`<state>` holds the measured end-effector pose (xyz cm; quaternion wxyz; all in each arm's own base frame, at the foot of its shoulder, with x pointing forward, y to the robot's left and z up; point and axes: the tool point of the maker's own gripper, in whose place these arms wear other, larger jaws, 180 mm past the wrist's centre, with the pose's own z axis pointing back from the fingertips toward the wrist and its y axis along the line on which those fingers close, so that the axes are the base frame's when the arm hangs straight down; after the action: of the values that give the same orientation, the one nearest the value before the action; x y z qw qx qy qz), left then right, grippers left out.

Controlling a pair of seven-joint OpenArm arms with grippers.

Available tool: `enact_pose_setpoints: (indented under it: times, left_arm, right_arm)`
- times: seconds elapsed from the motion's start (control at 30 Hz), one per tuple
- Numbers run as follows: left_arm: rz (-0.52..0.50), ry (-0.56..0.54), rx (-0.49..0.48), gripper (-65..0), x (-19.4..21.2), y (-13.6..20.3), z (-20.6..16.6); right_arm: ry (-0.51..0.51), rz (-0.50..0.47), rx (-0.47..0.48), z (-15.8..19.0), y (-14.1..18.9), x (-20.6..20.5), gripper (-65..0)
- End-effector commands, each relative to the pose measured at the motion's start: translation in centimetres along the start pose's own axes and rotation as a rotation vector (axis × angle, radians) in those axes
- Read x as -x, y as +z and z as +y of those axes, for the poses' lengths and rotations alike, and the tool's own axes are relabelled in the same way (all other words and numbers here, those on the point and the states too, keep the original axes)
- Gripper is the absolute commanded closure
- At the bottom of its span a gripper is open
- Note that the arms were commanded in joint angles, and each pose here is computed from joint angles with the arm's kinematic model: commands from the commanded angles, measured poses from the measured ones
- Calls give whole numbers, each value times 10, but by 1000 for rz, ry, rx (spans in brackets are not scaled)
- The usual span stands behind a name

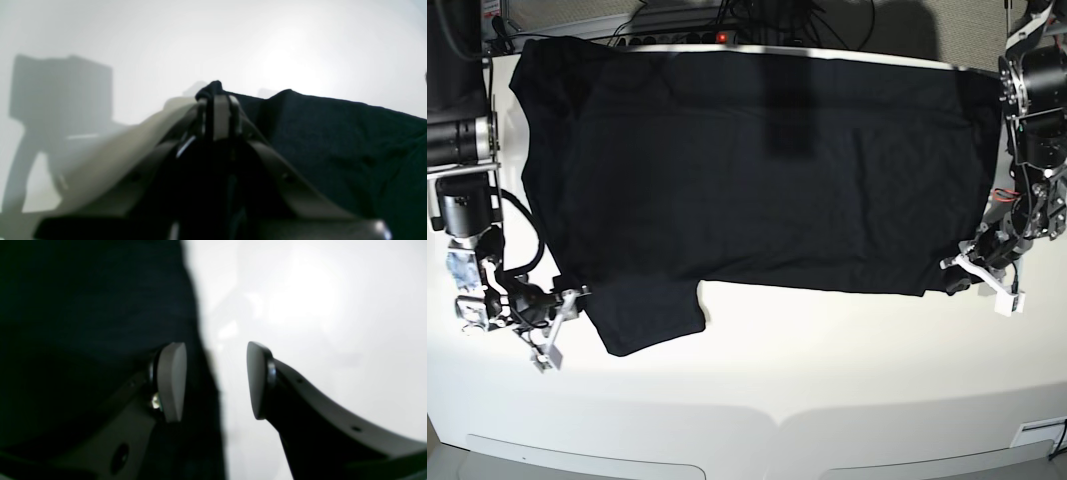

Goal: Fold the T-shirt properly
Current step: 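Grasp the opposite edge with both grippers and fold it over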

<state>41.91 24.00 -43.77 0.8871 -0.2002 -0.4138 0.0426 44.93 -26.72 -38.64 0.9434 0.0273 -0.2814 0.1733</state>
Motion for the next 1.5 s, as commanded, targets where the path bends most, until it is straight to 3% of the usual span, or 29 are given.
enact_pose_setpoints:
  times: [0.0, 0.2, 0.57, 0.67, 0.9, 1.0, 1.17, 1.47]
  left_arm:
    - [9, -26, -17, 0, -7, 2, 5]
    - [10, -26, -17, 0, -7, 2, 5]
    - [11, -26, -17, 0, -7, 2, 5]
    - [12, -26, -17, 0, -7, 2, 5]
    - [10, -26, -17, 0, -7, 2, 5]
    - [10, -26, -17, 0, -7, 2, 5]
    - [11, -26, -17, 0, -7, 2, 5]
    - [-23, 12, -4, 0, -13, 2, 3]
  right_arm:
    - [13, -57, 19, -9, 10, -25, -297]
    - [90, -22, 71, -5, 2, -23, -297]
    - [64, -38, 88, -10, -7, -10, -294]
    - [32, -40, 84, -13, -13, 2, -247]
    - [35, -59, 95, -18, -16, 5, -243]
    - [35, -57, 94, -18, -16, 5, -182]
    - [34, -52, 94, -17, -16, 8, 0]
    - [46, -120, 97, -19, -10, -16, 0]
